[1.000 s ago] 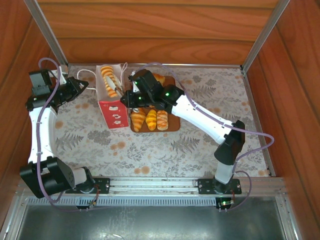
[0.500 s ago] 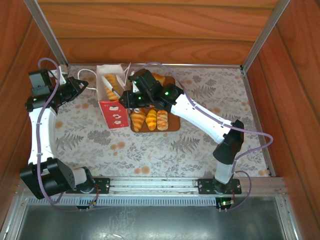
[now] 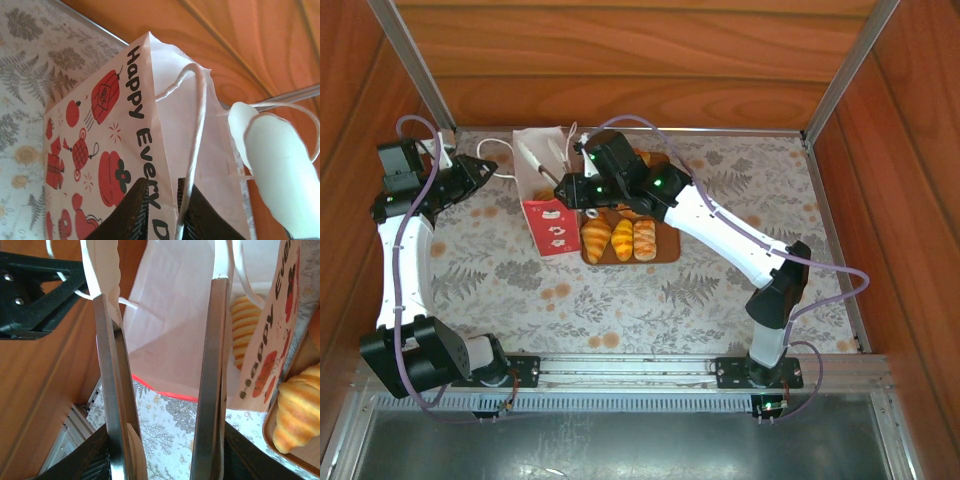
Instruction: Place the fake bread into the paper bag
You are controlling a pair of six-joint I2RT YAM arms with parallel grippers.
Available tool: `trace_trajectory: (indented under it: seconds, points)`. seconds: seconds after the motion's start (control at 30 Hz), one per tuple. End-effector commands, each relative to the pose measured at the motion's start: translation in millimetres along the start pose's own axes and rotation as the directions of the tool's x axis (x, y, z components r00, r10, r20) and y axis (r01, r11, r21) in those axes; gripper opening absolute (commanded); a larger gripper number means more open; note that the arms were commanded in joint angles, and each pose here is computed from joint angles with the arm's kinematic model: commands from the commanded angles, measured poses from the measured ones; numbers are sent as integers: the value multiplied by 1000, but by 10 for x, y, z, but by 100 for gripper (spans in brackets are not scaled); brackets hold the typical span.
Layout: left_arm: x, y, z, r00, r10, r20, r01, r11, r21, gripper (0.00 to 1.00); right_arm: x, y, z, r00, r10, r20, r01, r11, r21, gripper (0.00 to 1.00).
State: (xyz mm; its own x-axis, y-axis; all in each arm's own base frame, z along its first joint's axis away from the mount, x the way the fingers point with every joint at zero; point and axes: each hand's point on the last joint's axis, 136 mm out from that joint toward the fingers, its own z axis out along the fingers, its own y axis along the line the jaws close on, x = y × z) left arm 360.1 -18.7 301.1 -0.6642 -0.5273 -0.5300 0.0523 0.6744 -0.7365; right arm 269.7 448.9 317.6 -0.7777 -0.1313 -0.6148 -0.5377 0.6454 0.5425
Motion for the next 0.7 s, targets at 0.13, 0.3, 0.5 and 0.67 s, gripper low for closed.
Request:
trace_trajectory:
  seconds: [0.13,0.3,0.5,0.67]
  points:
    - [-71,-148,-102,999,35,36,-35,999,24,54,-442,527,-560,988,-67,136,92,978,-189,48]
    - [-142,-169,-183,997,28,67,-30,999,16,75,-663,672,-989,979,-43,197,100,951,-291,48]
    - [-181,-12,-322,989,25,143,-15,997,-76,100,-798,440,-1564,955,-22,297,100,962,-253,48]
    - [-146,80,-425,983,39,178,-18,993,-118,100,-669,-162,-1737,950,38,309,7,990,-143,50]
